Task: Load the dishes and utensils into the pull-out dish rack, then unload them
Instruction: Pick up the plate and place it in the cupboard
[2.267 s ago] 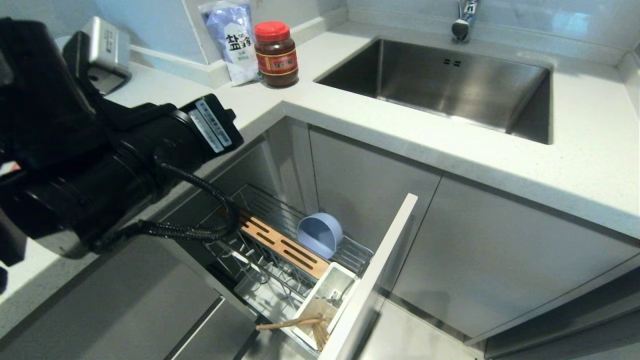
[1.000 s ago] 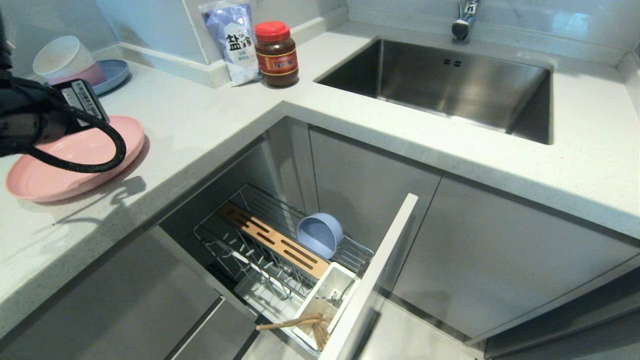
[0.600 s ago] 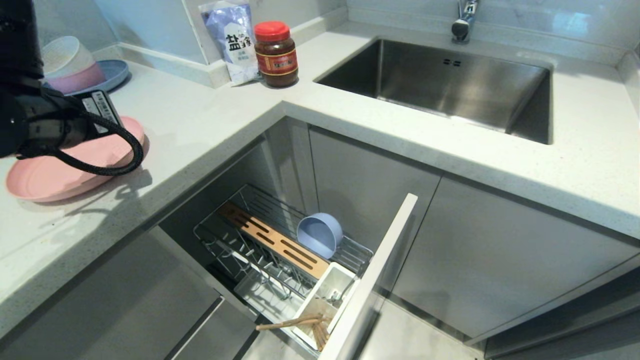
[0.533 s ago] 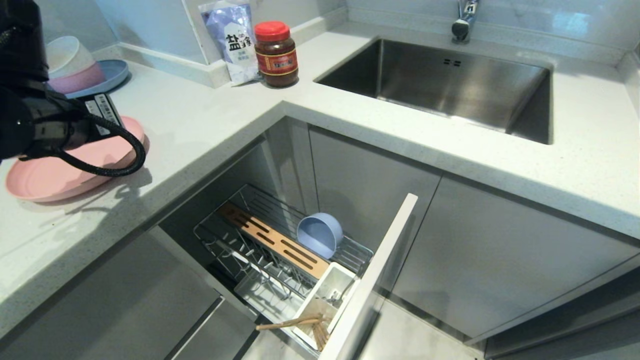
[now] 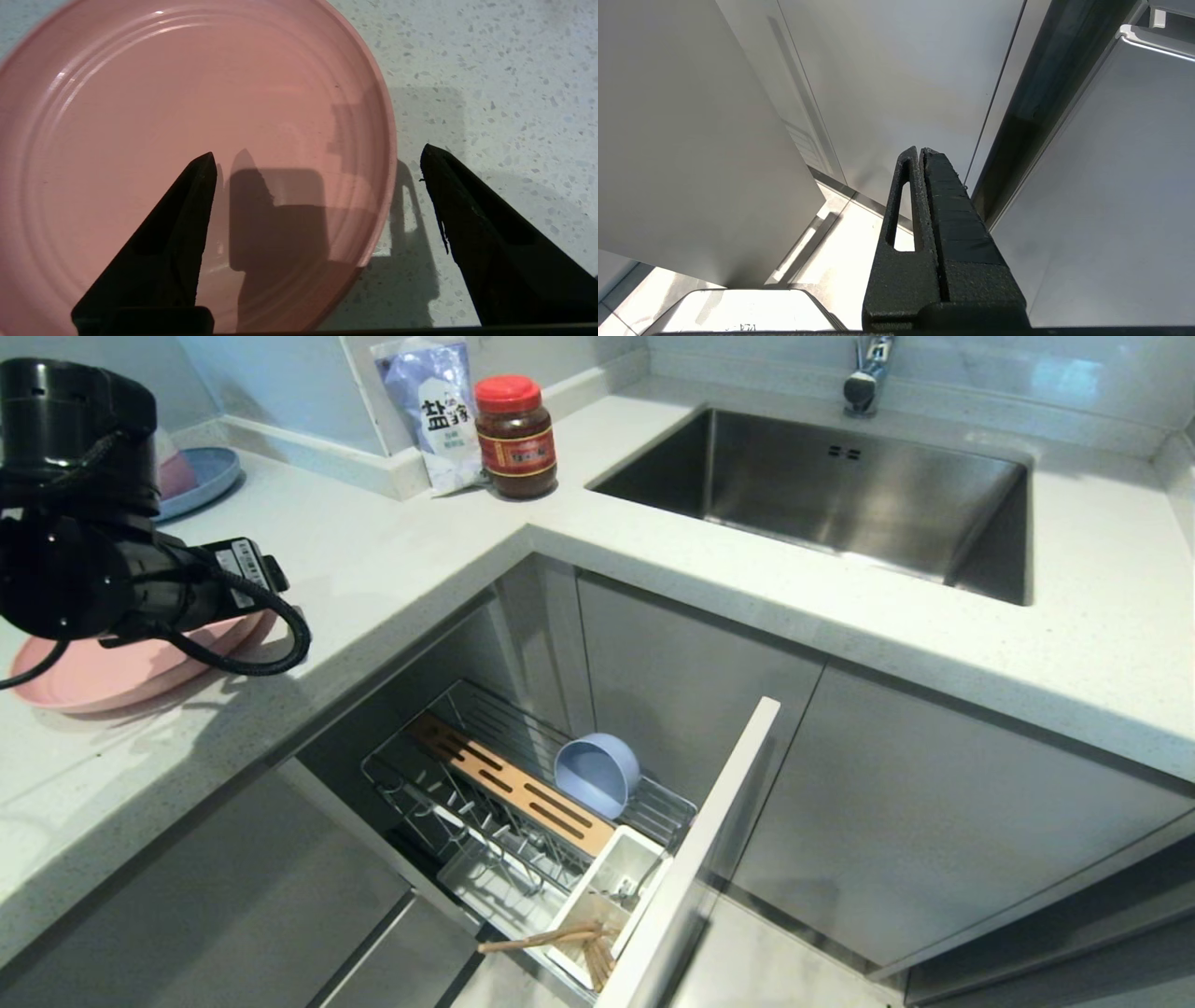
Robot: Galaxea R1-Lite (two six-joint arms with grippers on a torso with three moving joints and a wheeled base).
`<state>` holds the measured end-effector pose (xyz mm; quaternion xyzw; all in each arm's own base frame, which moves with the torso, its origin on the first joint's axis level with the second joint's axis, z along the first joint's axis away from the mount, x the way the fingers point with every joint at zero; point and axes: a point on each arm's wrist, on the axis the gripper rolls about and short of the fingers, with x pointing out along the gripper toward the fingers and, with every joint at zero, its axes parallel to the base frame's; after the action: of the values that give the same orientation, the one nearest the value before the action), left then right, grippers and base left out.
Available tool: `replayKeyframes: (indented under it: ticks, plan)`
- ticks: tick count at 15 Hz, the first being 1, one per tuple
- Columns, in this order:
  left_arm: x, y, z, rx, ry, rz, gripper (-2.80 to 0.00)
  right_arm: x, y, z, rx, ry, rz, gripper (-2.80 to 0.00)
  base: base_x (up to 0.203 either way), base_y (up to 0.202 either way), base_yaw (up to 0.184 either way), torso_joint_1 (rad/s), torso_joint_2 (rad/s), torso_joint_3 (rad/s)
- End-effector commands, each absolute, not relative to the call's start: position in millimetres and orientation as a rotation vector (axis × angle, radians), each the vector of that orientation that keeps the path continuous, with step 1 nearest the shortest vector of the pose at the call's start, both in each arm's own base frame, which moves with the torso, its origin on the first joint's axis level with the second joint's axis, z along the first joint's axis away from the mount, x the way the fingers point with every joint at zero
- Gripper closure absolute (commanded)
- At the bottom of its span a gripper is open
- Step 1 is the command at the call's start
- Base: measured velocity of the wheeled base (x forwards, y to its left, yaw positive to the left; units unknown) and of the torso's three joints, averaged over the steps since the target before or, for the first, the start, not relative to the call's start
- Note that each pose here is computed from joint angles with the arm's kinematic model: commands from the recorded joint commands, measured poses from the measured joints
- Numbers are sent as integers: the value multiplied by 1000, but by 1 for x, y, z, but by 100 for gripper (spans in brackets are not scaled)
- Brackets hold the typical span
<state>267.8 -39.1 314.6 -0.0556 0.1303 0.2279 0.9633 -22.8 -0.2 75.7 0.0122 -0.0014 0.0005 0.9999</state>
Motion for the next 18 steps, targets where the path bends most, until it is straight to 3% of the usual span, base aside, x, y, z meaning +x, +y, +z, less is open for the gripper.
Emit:
replayKeyframes:
  ticks: [1, 18]
  plan:
    - [272, -40, 311, -113, 278, 449, -280, -23, 0, 75, 25, -5, 2, 0, 0, 0, 0, 0, 0, 0]
    - [282, -39, 301, -101, 310, 457, -280, -23, 0, 75, 25, -6, 0, 0, 0, 0, 0, 0, 0, 0]
